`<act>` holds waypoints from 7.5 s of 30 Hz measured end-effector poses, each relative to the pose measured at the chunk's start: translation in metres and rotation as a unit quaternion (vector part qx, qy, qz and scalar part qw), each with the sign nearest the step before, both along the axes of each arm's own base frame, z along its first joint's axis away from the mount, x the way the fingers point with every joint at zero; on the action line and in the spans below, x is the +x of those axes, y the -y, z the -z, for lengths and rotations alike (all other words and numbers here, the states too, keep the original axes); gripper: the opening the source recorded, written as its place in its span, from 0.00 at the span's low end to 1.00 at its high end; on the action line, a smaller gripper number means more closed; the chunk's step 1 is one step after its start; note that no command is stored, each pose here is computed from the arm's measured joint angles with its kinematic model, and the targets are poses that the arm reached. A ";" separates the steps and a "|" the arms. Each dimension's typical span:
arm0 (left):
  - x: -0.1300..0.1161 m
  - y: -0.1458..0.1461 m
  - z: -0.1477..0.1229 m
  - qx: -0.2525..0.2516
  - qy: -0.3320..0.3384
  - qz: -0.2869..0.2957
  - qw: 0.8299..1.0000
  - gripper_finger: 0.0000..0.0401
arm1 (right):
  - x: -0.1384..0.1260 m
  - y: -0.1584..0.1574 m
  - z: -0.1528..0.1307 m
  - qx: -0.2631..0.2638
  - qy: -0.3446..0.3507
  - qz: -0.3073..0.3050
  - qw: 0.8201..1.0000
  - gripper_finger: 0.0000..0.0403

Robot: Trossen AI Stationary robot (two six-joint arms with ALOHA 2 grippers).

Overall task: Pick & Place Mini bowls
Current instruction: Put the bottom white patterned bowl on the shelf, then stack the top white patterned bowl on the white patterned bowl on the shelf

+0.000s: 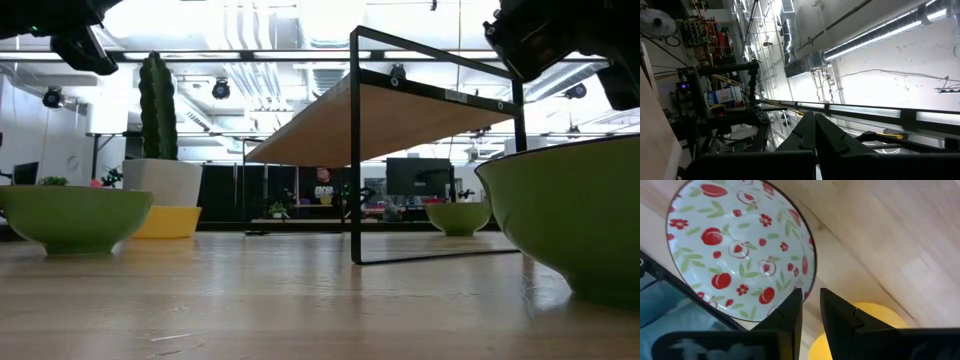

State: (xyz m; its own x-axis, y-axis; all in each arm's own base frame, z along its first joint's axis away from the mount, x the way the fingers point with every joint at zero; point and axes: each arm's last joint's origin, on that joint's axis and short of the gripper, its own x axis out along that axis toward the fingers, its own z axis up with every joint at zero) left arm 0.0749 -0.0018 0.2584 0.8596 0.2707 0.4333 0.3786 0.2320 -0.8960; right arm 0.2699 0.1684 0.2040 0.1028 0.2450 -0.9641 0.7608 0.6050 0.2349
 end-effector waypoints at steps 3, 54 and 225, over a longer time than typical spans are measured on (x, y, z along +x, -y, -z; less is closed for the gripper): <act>0.000 0.000 0.000 0.000 0.000 0.000 1.000 0.00 | -0.001 0.001 0.002 0.000 0.000 0.000 1.000 0.16; 0.000 0.000 0.000 0.001 0.000 0.002 1.000 0.00 | 0.006 -0.002 0.024 0.028 0.069 0.052 0.996 0.03; 0.003 0.002 0.005 0.019 -0.015 0.024 0.999 0.00 | -0.118 0.366 -0.016 -0.090 0.011 0.345 0.934 0.28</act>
